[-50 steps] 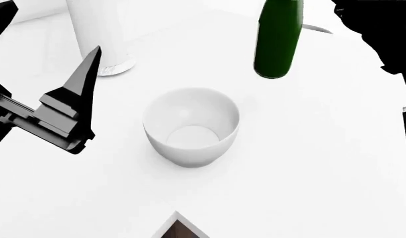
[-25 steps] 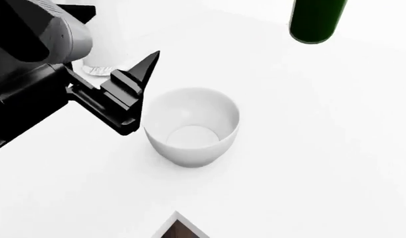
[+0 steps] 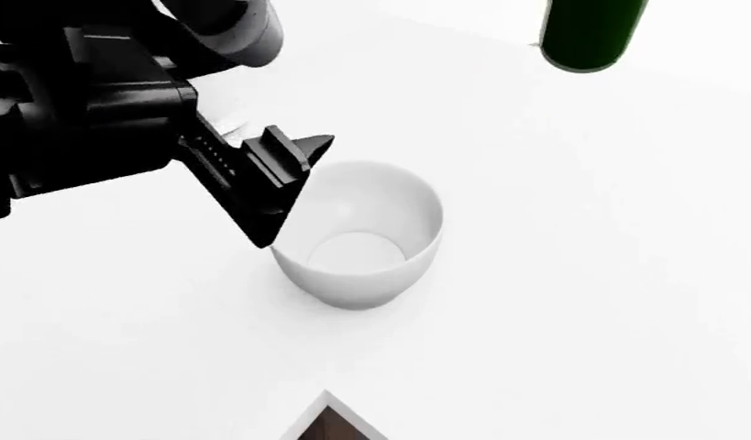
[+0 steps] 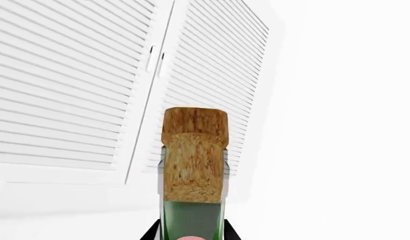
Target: Pick the bowl and bottle and place them in the sink. Then turn on the water.
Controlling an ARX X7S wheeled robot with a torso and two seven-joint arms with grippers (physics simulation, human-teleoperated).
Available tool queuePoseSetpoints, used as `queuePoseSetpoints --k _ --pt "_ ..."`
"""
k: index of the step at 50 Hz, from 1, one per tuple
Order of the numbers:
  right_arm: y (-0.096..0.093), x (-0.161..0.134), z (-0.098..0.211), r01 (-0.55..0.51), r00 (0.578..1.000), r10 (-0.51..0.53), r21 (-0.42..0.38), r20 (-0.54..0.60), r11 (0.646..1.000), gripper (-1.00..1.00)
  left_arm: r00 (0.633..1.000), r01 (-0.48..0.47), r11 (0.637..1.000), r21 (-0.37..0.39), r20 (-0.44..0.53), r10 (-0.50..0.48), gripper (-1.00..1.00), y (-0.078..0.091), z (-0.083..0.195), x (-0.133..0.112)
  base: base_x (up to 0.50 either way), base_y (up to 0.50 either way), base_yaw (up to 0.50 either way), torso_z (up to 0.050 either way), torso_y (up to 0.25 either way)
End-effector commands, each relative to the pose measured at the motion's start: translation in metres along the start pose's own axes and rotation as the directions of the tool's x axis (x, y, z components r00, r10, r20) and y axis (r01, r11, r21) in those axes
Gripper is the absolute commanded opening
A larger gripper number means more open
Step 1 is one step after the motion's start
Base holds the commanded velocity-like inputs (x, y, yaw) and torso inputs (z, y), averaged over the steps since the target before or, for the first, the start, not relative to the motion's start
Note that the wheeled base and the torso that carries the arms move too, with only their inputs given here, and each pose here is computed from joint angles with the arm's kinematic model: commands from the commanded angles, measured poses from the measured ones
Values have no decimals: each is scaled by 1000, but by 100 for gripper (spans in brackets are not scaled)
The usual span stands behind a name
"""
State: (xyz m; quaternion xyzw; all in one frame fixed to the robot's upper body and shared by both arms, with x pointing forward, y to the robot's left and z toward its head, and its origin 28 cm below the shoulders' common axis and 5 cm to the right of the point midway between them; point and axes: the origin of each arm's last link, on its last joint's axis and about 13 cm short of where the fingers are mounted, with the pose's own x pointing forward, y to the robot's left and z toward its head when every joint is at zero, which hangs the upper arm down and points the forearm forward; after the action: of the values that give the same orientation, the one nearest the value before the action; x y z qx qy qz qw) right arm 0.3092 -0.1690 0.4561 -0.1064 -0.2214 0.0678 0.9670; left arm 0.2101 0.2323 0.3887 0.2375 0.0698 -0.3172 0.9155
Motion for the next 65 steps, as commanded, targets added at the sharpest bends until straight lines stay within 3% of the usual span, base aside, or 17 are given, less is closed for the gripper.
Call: queuePoseSetpoints --k 1,6,9,11,15,28,31,45,46,50,55,65 --pt "-3 -3 3 22 999 -21 -2 30 1000 -100 984 97 995 19 -152 -93 100 8 18 8 0 0 0 0 0" --pt "-2 -3 -1 18 999 -18 3 27 1000 -100 975 105 993 47 -204 -93 100 14 22 17 0 0 0 0 2" --pt "-2 -4 -2 18 999 -18 5 26 1000 -100 967 136 990 36 -223 -125 100 20 26 21 0 0 0 0 0" --pt "-2 -4 -3 17 999 -18 9 27 1000 -100 957 187 980 67 -240 -166 100 23 27 24 0 0 0 0 0" --pt "-2 -5 -5 16 1000 -16 10 24 1000 -100 945 229 973 37 -249 -213 100 31 31 30 0 0 0 0 0" --pt "-3 -9 -12 28 999 -28 30 27 999 -100 908 231 973 15 -362 -210 100 49 40 51 0 0 0 0 1" --pt "-2 -8 -13 23 999 -24 32 29 999 -100 897 229 973 40 -397 -195 100 48 37 56 0 0 0 0 3" --pt "0 -8 -17 17 1000 -18 31 21 999 -100 859 276 961 -11 -445 -252 100 40 30 63 0 0 0 0 1" --pt "0 -8 -17 17 1000 -18 31 21 999 -100 864 287 958 10 -434 -255 100 39 30 63 0 0 0 0 0" --pt "1 -8 -18 12 1000 -13 34 21 999 -100 863 291 956 -36 -422 -278 100 41 32 65 0 0 0 0 0" --pt "2 -9 -21 12 1000 -12 34 15 999 -100 892 235 964 -122 -367 -264 100 53 34 72 0 0 0 0 0" --pt "3 -8 -22 6 1000 -7 32 13 999 -100 920 161 968 -192 -327 -217 100 73 36 76 0 0 0 0 1"
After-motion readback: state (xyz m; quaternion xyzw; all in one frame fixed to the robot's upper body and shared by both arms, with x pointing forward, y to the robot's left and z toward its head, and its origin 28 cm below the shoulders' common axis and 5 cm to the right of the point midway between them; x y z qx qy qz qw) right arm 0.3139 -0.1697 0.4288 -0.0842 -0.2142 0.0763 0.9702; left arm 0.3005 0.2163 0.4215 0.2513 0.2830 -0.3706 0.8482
